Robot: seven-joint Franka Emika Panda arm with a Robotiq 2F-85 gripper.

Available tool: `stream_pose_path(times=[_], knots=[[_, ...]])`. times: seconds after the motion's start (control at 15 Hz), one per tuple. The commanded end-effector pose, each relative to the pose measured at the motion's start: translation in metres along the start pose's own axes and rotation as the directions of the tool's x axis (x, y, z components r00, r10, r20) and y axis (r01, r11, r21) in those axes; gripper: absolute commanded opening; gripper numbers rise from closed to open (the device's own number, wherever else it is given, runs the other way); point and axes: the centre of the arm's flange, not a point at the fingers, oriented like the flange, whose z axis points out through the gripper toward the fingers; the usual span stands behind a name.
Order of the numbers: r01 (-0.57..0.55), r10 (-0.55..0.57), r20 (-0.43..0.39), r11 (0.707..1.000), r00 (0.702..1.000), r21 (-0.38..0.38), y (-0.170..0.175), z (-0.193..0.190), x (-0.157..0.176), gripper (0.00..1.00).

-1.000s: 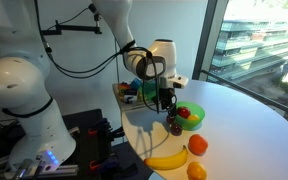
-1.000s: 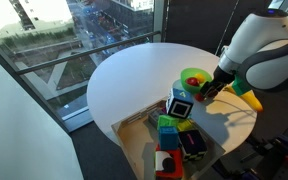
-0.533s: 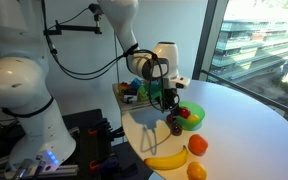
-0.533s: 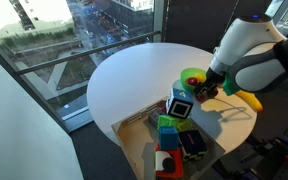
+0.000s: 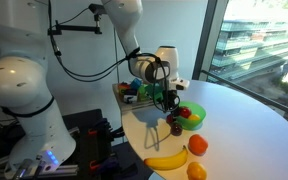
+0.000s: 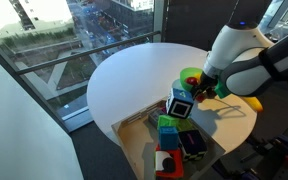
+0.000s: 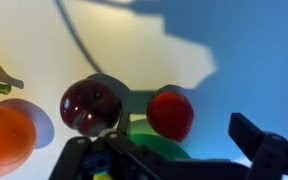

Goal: Pick up the red strawberry toy from the table and put it in the green bowl

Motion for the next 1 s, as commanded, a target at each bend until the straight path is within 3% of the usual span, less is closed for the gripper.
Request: stream_pose_path(times=[0.0,0.07,0.47,0.93], knots=[[-0.005,0.005,-0.005,1.0,1.0,-0.021,-0.003,0.006,0.006,0.75],[-0.001,0.0,-0.005,1.0,1.0,-0.022,-0.003,0.006,0.005,0.74],[0.001,-0.001,-0.003,1.0,1.0,-0.012,0.001,-0.007,0.005,0.25],[0.023,-0.024,0.03,0.999,0.999,0.027,0.008,-0.053,0.002,0.23]])
